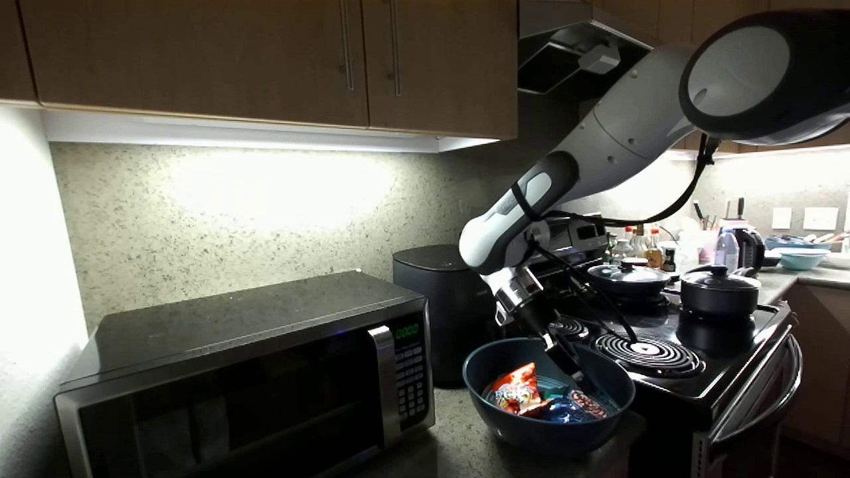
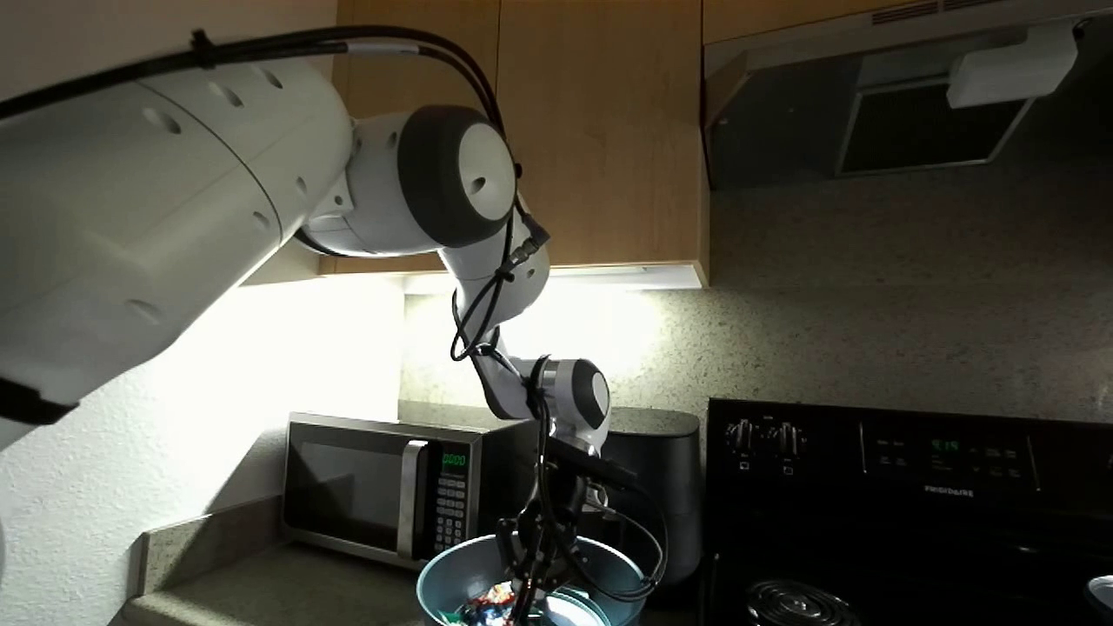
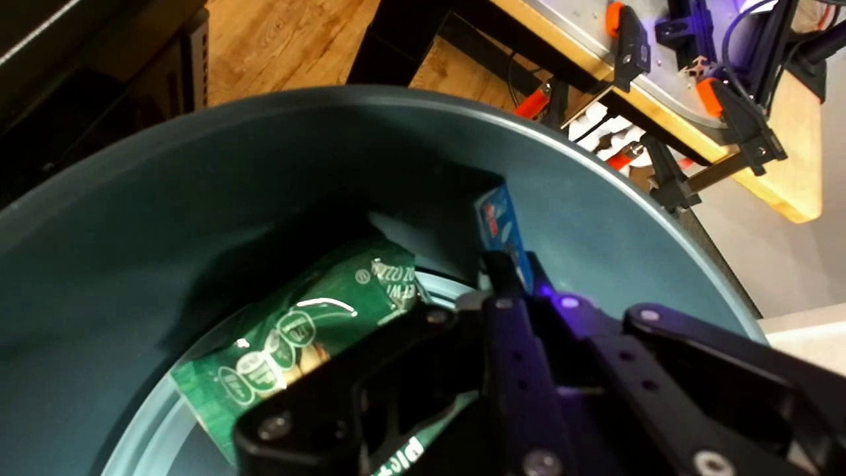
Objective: Remove the wrappers from the bowl
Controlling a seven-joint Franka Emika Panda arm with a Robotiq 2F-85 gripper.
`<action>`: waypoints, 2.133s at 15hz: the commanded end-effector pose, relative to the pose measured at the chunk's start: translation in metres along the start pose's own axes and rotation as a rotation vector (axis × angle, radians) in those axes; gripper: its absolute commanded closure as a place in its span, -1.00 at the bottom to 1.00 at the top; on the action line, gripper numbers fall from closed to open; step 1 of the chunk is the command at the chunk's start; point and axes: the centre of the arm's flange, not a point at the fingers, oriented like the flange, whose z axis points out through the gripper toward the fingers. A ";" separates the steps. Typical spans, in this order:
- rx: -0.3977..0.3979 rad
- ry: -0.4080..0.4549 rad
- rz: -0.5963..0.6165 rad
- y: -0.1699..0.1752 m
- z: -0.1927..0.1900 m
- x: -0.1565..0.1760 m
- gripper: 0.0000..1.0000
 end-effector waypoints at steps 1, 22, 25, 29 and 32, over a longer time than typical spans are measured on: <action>0.067 0.021 0.014 -0.005 -0.010 -0.008 0.83; -0.033 0.284 -0.133 -0.156 -0.111 -0.005 0.83; -0.084 0.329 -0.151 -0.185 -0.127 0.002 0.84; -0.125 0.349 -0.161 -0.211 -0.136 0.014 0.84; -0.152 0.316 -0.153 -0.219 -0.125 0.030 0.84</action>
